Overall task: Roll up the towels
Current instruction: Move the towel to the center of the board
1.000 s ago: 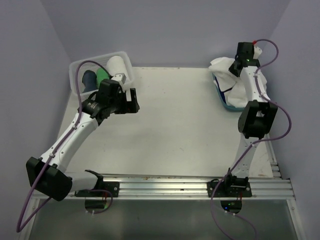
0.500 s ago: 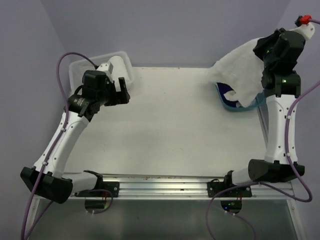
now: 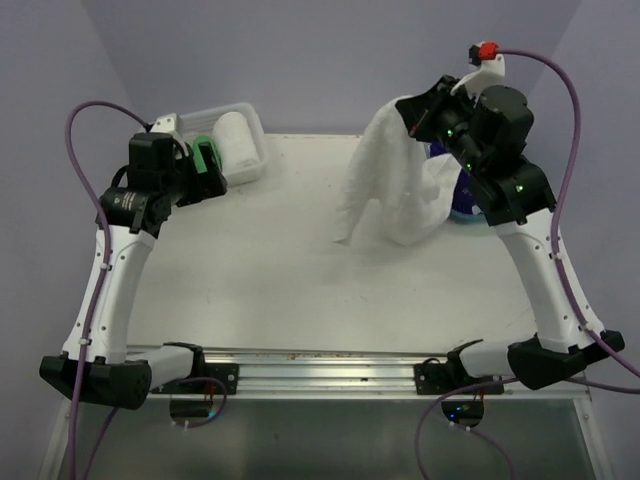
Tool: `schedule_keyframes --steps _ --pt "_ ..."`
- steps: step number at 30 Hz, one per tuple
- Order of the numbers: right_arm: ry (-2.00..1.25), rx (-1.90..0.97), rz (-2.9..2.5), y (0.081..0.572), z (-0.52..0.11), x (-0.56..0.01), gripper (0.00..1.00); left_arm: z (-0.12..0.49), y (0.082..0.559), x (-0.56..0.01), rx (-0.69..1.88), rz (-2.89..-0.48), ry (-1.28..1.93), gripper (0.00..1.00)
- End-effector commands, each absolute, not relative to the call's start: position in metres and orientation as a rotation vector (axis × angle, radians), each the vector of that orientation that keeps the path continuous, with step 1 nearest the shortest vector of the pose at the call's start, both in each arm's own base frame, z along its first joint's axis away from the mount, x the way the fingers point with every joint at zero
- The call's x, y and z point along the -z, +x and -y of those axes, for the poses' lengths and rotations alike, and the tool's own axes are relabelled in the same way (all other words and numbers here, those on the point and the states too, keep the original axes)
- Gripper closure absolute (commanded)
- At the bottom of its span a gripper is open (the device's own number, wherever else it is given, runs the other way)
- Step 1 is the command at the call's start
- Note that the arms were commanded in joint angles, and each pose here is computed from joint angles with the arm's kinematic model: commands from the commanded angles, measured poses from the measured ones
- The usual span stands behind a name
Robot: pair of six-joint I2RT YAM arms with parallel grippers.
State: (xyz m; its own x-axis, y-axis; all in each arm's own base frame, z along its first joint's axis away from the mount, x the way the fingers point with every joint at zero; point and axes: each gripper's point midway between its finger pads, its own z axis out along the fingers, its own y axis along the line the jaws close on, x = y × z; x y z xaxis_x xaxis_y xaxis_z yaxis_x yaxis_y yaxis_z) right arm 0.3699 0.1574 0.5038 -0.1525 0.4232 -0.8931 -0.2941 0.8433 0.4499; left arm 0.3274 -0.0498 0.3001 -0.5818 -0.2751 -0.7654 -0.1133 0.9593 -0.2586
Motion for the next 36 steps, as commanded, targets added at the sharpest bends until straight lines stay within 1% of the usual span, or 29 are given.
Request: schedule_keyframes --steps 1,3,4,5,6,7,8,9,10,11,12,13,15,16,18,20,22,23,25,27,29,30,34,36 --pt "0.036 -0.727 -1.625 0.366 -0.188 -0.483 1.0 0.038 0.32 -0.323 0.192 -2.137 -0.288 0.0" --pt "0.035 -0.753 -1.701 0.369 -0.204 -0.451 1.0 0.042 0.322 -0.321 0.212 -2.146 -0.275 0.0" --pt "0.048 -0.771 -1.781 0.377 -0.215 -0.414 1.0 0.045 0.324 -0.319 0.226 -2.15 -0.266 0.0" --pt "0.047 -0.783 -1.825 0.379 -0.222 -0.394 1.0 0.047 0.325 -0.31 0.231 -2.171 -0.24 0.0" --pt "0.043 -0.784 -1.876 0.381 -0.227 -0.373 0.83 0.056 0.325 -0.306 0.278 -2.187 -0.201 0.01" --pt "0.039 -0.75 -1.983 0.385 -0.23 -0.333 0.73 0.06 0.327 -0.297 0.292 -2.22 -0.183 0.02" --pt "0.028 -0.716 -2.04 0.387 -0.23 -0.312 0.64 0.062 0.326 -0.284 0.298 -2.256 -0.162 0.02" --pt "0.006 -0.669 -2.09 0.386 -0.226 -0.294 0.46 0.068 0.327 -0.276 0.33 -2.275 -0.144 0.02" --pt "0.008 -0.608 -2.174 0.381 -0.218 -0.266 0.41 0.074 0.327 -0.271 0.352 -2.283 -0.125 0.02" --pt "0.027 -0.539 -2.204 0.382 -0.208 -0.25 0.36 0.081 0.324 -0.253 0.376 -2.319 -0.126 0.02" --pt "0.022 -0.517 -2.229 0.379 -0.204 -0.239 0.32 0.09 0.323 -0.247 0.412 -2.327 -0.109 0.02" --pt "0.035 -0.467 -2.281 0.373 -0.193 -0.213 0.31 0.107 0.325 -0.242 0.439 -2.326 -0.07 0.02" --pt "0.082 -0.441 -2.323 0.368 -0.174 -0.193 0.3 0.123 0.322 -0.221 0.428 -2.378 -0.069 0.02" --pt "0.122 -0.412 -2.375 0.36 -0.162 -0.169 0.3 0.142 0.317 -0.208 0.444 -2.42 -0.025 0.02" --pt "0.183 -0.43 -2.417 0.353 -0.145 -0.151 0.3 0.15 0.31 -0.185 0.447 -2.483 -0.035 0.03" --pt "0.222 -0.379 -2.48 0.341 -0.129 -0.124 0.3 0.156 0.306 -0.167 0.469 -2.515 -0.041 0.03" --pt "0.231 -0.36 -2.521 0.332 -0.122 -0.107 0.3 0.174 0.31 -0.167 0.548 -2.486 -0.007 0.03" --pt "0.231 -0.356 -2.532 0.331 -0.121 -0.103 0.3 0.179 0.309 -0.164 0.55 -2.491 0.001 0.03" --pt "0.235 -0.358 -2.564 0.327 -0.122 -0.093 0.29 0.187 0.299 -0.142 0.494 -2.575 0.021 0.03" --pt "0.253 -0.357 -2.571 0.326 -0.122 -0.086 0.28 0.181 0.294 -0.119 0.434 -2.63 -0.048 0.03" --pt "0.262 -0.34 -2.585 0.326 -0.12 -0.074 0.28 0.182 0.29 -0.106 0.45 -2.646 -0.088 0.02" --pt "0.268 -0.335 -2.593 0.327 -0.12 -0.07 0.28 0.191 0.295 -0.108 0.518 -2.615 -0.091 0.02" --pt "0.286 -0.32 -2.592 0.34 -0.122 -0.061 0.28 0.226 0.295 -0.102 0.625 -2.6 -0.065 0.02" --pt "0.308 -0.315 -2.607 0.344 -0.122 -0.052 0.28 0.262 0.287 -0.1 0.779 -2.597 0.021 0.02"
